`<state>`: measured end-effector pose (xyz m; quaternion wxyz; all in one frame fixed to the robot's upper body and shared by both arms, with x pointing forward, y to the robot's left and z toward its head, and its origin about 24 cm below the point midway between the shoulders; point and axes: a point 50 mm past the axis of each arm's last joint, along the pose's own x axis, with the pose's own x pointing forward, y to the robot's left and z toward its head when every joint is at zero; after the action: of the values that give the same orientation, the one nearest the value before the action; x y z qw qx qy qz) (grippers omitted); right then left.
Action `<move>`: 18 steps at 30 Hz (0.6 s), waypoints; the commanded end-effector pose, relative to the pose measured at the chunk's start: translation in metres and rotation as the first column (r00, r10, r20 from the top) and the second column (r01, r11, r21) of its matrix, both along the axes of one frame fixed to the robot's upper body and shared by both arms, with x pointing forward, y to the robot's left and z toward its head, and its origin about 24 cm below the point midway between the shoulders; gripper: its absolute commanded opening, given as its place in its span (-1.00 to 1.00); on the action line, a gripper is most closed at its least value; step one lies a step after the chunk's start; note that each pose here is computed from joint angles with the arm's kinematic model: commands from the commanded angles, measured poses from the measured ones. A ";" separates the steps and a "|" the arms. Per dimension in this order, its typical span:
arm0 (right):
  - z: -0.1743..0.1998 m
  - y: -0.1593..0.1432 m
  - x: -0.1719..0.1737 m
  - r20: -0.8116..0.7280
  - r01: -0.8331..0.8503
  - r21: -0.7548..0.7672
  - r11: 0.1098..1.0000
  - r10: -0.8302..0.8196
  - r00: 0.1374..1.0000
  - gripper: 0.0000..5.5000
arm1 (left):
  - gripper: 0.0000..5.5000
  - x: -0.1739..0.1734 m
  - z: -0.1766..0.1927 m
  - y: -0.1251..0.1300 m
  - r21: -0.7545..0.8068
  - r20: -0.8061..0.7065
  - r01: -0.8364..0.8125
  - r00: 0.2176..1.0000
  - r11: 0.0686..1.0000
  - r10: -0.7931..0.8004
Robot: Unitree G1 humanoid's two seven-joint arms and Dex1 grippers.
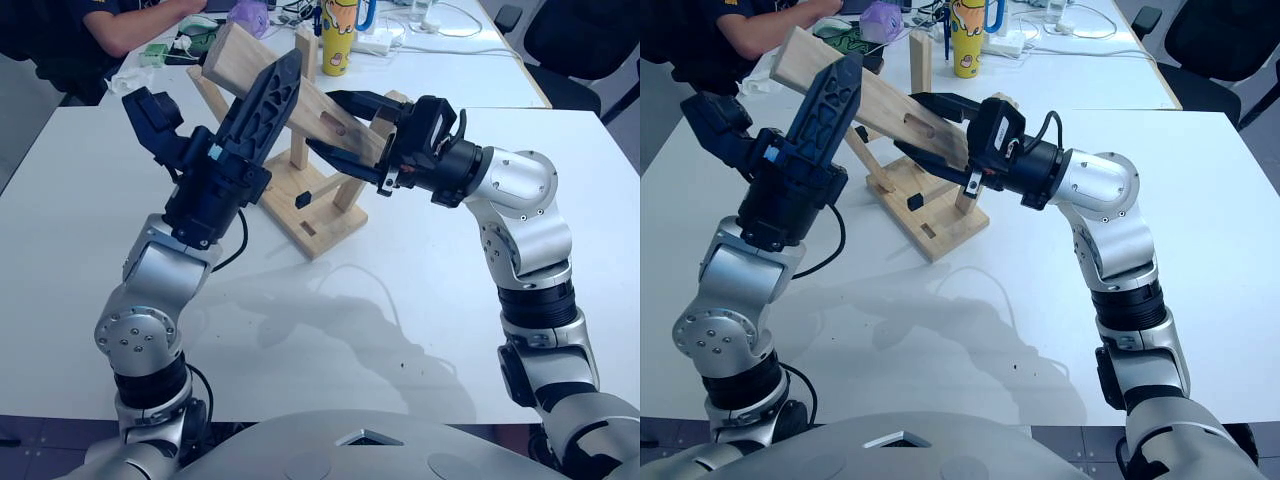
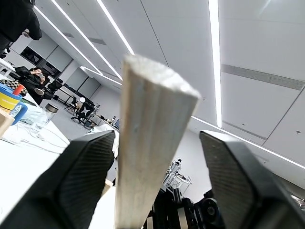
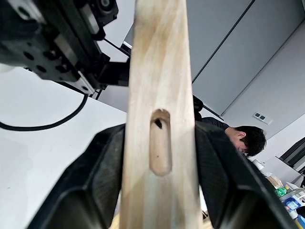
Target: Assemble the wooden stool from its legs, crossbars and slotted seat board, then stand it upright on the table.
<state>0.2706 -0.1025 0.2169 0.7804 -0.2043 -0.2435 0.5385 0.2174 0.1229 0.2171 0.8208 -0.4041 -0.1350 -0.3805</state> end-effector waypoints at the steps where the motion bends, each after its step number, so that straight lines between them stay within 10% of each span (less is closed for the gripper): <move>1: 0.002 -0.001 -0.002 -0.013 0.007 0.020 1.000 -0.007 1.000 -0.25 | -0.04 -0.002 0.001 -0.002 0.016 0.002 0.007 1.000 1.000 -0.007; 10: 0.001 0.000 -0.004 -0.031 -0.003 0.012 1.000 0.004 1.000 -0.25 | -0.56 0.002 -0.002 0.002 0.008 -0.026 -0.053 0.998 0.999 0.053; 18: 0.011 -0.002 -0.001 -0.096 -0.014 0.058 0.998 0.020 0.995 -0.25 | -0.60 0.010 -0.011 0.011 0.027 -0.068 -0.131 0.989 0.991 0.133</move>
<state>0.2690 -0.1020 0.2158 0.7918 -0.1720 -0.2105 0.5470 0.2234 0.1269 0.2101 0.8436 -0.3963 -0.1278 -0.3391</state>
